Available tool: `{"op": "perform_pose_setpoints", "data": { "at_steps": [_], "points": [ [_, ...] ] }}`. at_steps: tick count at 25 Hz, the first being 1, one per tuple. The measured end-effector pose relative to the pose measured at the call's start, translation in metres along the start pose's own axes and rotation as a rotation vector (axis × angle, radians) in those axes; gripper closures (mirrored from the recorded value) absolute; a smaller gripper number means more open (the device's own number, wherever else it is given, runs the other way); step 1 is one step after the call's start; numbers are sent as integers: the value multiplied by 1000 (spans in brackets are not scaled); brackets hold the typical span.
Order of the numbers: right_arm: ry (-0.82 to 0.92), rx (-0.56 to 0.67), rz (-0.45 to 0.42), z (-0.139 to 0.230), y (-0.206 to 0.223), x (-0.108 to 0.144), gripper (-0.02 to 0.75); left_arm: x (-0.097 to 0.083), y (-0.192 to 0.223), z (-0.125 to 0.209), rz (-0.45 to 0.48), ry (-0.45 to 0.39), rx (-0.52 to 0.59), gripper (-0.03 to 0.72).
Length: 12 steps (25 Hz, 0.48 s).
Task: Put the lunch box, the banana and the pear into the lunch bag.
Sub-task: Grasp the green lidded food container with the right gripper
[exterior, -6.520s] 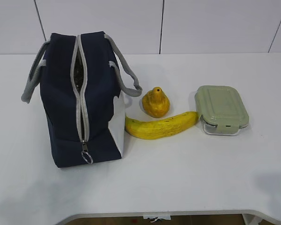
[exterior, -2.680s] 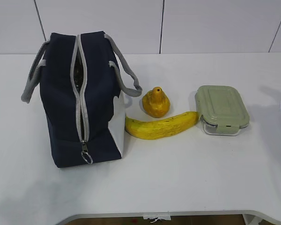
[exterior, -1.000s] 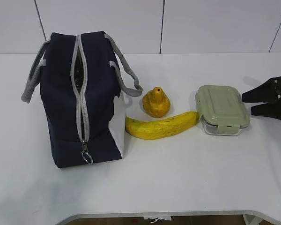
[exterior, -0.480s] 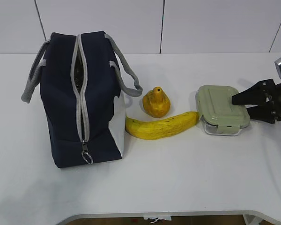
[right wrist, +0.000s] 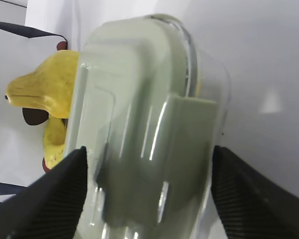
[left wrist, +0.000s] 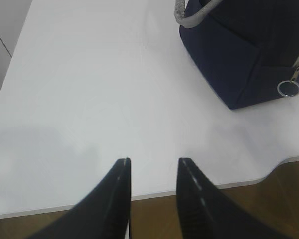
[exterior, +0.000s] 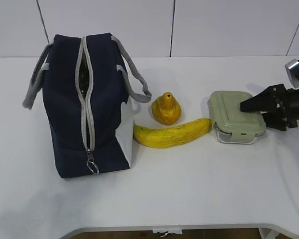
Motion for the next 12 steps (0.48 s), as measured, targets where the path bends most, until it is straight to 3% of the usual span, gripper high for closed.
{"op": "perform_pose_setpoints", "data": {
  "at_steps": [5, 12],
  "points": [
    [0, -1, 2, 0, 0, 0, 159, 0, 0, 0, 0, 0, 0, 448],
    [3, -5, 1, -1, 0, 0, 269, 0, 0, 0, 0, 0, 0, 448]
  ]
}}
Point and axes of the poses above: a point on each arm's last joint axis where the gripper is mounted, y pointing out along that axis toward the gripper, x along the wrist's bending axis when the last joint is at zero, z = x × y, the point moved 10 cm from there along y, pointing out along that axis toward the gripper, and after that the axes turned 15 degrees about -y, right-handed, at the moved point
